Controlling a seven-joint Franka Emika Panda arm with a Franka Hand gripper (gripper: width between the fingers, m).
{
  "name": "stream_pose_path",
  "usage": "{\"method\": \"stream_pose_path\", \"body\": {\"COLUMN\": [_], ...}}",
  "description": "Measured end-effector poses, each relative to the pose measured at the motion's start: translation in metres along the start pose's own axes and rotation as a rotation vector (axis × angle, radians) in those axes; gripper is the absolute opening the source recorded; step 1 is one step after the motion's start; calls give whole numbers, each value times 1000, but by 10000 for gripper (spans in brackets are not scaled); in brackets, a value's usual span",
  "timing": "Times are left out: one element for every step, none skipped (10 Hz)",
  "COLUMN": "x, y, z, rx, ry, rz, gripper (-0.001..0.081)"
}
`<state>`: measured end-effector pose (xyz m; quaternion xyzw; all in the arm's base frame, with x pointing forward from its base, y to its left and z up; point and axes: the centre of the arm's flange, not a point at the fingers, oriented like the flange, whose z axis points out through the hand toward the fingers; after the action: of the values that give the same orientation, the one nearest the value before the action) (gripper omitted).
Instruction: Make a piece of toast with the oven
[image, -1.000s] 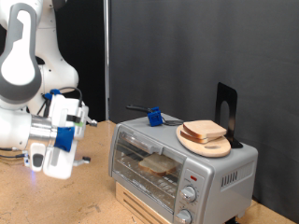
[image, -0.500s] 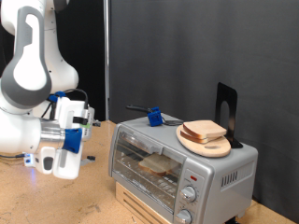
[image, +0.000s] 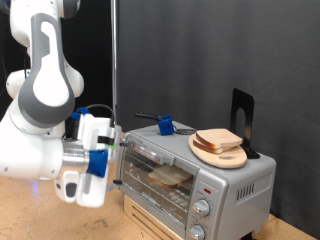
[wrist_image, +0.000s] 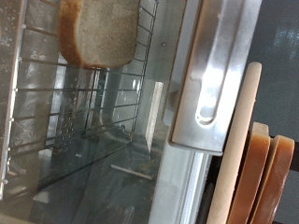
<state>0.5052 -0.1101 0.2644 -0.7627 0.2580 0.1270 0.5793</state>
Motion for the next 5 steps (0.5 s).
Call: {"method": "stream_pose_path", "body": {"x": [-1,-3,-3,2,13], "y": [1,1,-1,-3,-5], "z": [0,1,0,-1,0], "rx": [-2,11,30,51,75], "ry": [-3,-29,-53,-53,-36], "rz": [1,3,3,-1,-11], "gripper": [808,808,808,808,808]}}
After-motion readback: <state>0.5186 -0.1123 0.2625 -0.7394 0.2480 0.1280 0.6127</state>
